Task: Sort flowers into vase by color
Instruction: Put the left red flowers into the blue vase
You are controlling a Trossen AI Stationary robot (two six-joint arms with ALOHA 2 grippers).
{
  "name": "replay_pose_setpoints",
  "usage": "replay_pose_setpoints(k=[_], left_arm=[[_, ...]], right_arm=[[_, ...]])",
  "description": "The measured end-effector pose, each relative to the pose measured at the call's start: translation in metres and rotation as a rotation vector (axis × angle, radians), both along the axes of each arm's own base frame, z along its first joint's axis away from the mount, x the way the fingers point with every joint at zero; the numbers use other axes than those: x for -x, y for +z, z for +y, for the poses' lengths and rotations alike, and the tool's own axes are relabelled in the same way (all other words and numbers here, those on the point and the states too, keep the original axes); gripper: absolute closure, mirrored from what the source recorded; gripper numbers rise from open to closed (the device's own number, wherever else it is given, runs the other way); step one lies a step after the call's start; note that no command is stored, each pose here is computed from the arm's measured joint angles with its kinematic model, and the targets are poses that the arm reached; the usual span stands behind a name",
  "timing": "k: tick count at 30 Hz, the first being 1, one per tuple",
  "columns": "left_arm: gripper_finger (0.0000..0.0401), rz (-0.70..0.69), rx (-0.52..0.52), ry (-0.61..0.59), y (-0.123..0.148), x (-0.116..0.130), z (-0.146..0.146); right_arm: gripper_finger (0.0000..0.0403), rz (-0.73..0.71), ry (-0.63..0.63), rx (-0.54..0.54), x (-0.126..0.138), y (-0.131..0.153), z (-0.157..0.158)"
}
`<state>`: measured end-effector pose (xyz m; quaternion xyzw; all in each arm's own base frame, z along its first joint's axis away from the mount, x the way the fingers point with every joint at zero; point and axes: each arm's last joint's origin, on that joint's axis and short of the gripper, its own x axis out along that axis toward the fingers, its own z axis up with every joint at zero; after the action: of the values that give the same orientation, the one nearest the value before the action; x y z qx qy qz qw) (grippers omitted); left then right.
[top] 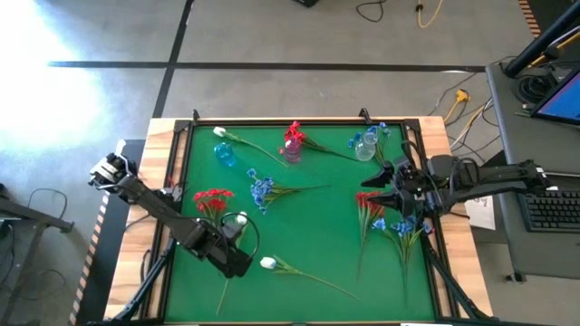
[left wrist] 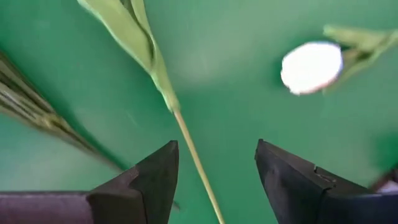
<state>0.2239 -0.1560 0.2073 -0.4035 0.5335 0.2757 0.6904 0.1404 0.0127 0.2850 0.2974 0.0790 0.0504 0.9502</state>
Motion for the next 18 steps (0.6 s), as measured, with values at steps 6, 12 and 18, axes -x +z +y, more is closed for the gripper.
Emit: replay_pose_setpoints(k=[6, 12, 18], left_arm=[[0.0198, 0.011, -0.018, -0.006, -0.003, 0.0, 0.002], [0.0198, 0.169, -0.007, 0.022, 0.001, 0.015, 0.009], [0.0198, 0.194, -0.026, 0.033, 0.001, 0.021, 0.011]], right_arm=[[0.0077, 0.049, -0.106, 0.091, -0.007, -0.007, -0.003], [0.0077, 0.062, -0.163, 0.118, -0.01, -0.009, -0.005], [0.0077, 0.06, -0.188, 0.122, -0.01, -0.008, -0.005]])
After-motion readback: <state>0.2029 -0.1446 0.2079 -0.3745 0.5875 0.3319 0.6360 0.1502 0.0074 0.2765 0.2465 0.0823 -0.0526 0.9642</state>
